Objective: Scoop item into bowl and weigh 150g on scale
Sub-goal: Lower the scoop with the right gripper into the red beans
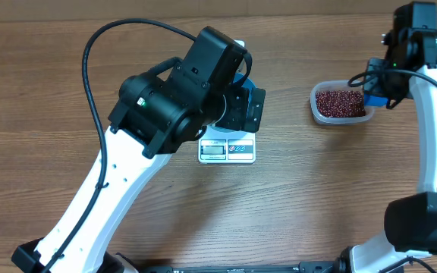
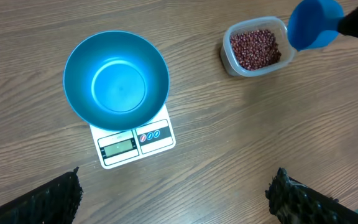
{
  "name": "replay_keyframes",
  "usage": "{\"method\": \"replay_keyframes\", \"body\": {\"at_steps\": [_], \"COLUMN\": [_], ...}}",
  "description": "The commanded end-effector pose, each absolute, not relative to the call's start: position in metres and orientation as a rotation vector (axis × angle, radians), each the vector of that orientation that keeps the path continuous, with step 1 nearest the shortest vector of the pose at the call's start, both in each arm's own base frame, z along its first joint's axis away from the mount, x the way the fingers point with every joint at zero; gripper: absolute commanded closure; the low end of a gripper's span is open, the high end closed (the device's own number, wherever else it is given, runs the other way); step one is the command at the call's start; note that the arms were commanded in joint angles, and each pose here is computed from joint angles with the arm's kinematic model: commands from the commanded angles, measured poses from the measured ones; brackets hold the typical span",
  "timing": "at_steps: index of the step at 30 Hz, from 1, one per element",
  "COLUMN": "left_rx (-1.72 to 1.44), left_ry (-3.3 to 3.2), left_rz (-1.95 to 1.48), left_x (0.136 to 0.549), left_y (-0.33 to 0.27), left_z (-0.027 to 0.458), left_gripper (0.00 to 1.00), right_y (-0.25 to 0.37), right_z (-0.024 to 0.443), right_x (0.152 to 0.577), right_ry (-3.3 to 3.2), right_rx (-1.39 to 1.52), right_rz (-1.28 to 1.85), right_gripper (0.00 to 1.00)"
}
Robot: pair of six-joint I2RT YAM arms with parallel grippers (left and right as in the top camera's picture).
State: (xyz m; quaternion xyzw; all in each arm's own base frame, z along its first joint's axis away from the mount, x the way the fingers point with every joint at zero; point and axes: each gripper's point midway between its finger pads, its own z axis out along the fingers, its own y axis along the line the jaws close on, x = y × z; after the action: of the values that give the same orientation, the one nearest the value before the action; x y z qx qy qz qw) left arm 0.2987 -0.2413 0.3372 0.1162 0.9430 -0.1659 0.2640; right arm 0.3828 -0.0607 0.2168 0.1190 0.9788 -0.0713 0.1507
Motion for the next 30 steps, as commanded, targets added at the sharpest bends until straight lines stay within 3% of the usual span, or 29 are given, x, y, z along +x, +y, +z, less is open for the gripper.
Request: {"method": "replay_keyframes", "body": {"at_steps": [1,17,30], "left_rx": [0.322,0.316,0.316], "left_ry": [2.53,2.528,2.529], "left_rz": [-0.42,-0.406,-0.406], "left_x": [0.305,0.305,0.305], "left_y": [-0.239,-0.237,-0.237], "left_z": [0.34,0.339,0.339], "left_gripper": [0.01,0.0,0.0], "right_y": [-0.051,-0.041,-0.046], "right_z": [0.221,0.216,0.184], "right_x": [0.391,0.393,0.392], "right_ry": [2.799,2.801,2.906], "right_rx": [0.245,0.239,0.285], "right_rz": [-0.235,-0.337,-0.398], "right_gripper": [0.96,0.96,0.96]}}
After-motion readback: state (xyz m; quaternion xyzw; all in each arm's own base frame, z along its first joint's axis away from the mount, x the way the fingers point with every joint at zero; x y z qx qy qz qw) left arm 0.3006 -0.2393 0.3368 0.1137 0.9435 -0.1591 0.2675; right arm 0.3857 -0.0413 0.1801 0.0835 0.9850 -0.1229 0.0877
